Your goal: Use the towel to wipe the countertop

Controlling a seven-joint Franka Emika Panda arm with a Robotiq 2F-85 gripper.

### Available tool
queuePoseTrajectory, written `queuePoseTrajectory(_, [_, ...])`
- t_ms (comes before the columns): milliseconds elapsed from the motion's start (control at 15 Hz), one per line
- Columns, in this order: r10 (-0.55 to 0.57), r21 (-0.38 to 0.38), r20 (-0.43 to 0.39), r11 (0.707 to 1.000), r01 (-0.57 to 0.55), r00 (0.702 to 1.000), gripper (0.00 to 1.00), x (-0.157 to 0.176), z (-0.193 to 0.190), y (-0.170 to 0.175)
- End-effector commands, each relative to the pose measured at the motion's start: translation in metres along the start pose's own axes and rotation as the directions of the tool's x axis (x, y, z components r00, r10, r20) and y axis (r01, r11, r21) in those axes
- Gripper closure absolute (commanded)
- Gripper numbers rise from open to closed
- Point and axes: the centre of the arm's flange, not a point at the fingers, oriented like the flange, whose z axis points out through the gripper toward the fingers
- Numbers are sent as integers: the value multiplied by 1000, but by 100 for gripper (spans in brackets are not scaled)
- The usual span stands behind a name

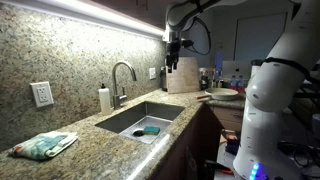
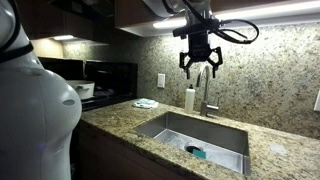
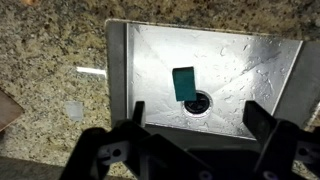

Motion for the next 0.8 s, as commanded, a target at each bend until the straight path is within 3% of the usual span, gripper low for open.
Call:
queuePoseTrajectory(0, [0, 0, 0, 1000, 0, 1000, 0, 0, 0, 0])
queuePoseTrajectory(533, [1, 0, 0, 1000, -1, 1000, 0, 0, 0, 0])
queuePoseTrajectory(733, [-93, -6, -29, 996, 93, 995, 0, 26, 12, -45])
